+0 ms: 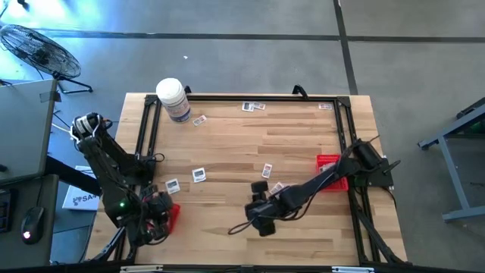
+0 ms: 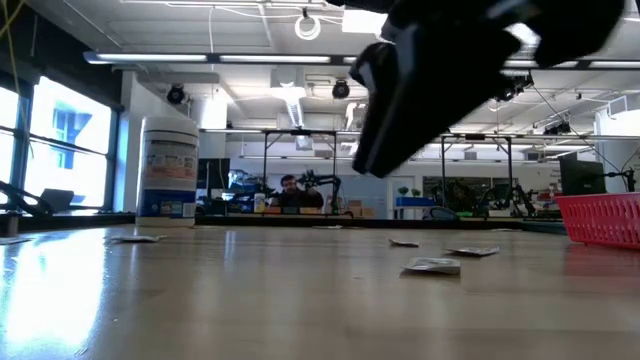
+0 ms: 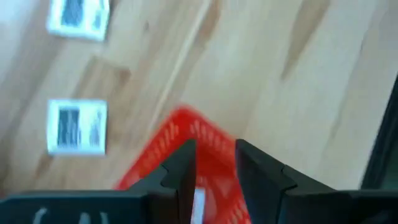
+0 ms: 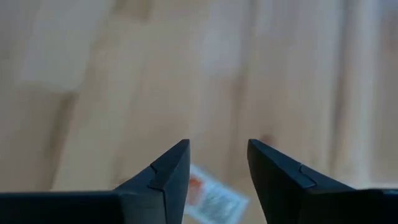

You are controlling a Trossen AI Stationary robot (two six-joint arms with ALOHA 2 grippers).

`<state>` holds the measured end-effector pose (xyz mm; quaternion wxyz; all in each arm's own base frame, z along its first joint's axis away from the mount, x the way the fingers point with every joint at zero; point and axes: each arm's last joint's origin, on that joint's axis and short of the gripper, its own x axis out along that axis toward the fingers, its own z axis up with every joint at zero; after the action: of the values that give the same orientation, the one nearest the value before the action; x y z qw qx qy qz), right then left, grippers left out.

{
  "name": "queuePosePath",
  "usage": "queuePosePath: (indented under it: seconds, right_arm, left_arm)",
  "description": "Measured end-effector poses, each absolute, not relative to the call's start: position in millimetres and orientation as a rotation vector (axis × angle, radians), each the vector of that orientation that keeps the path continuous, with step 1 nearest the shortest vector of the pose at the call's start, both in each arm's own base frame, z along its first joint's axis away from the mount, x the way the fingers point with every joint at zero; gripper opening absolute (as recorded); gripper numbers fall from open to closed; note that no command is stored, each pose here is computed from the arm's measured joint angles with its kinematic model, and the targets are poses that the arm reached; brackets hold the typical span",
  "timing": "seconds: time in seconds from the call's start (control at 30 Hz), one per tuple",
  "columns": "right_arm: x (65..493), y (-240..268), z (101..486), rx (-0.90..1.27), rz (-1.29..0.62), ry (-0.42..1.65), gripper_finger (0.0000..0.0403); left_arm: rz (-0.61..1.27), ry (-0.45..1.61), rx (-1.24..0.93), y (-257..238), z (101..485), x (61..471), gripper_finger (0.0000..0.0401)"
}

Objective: Pick & Place First Aid Supplies
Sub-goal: Put the ointment pack into the left red bin

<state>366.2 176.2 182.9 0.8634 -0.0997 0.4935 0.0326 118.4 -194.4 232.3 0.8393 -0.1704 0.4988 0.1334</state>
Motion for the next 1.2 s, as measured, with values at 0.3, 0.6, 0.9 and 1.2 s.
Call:
queuePosePath:
  seconds: [0.3,0.6,0.9,1.2]
  right_arm:
    - [360.0,199.5,151.7,-0.251,0.181,1.124,0.0149]
    - [365.6,194.5,150.8,-0.236,0.165,1.104,0.0149]
    - [366.6,192.7,150.9,-0.226,0.167,1.107,0.0149]
    - [362.9,193.3,149.6,-0.217,0.212,1.154,0.0149]
  left_arm:
    - [0.162,1.129,-0.353,-223.0,209.1,130.6,0.0108]
    - [0.078,1.334,-0.490,-240.2,197.2,132.1,0.0108]
    - [0.037,1.456,-0.590,-248.0,208.6,130.9,0.0108]
    - [0.023,1.429,-0.607,-259.8,241.9,127.0,0.0108]
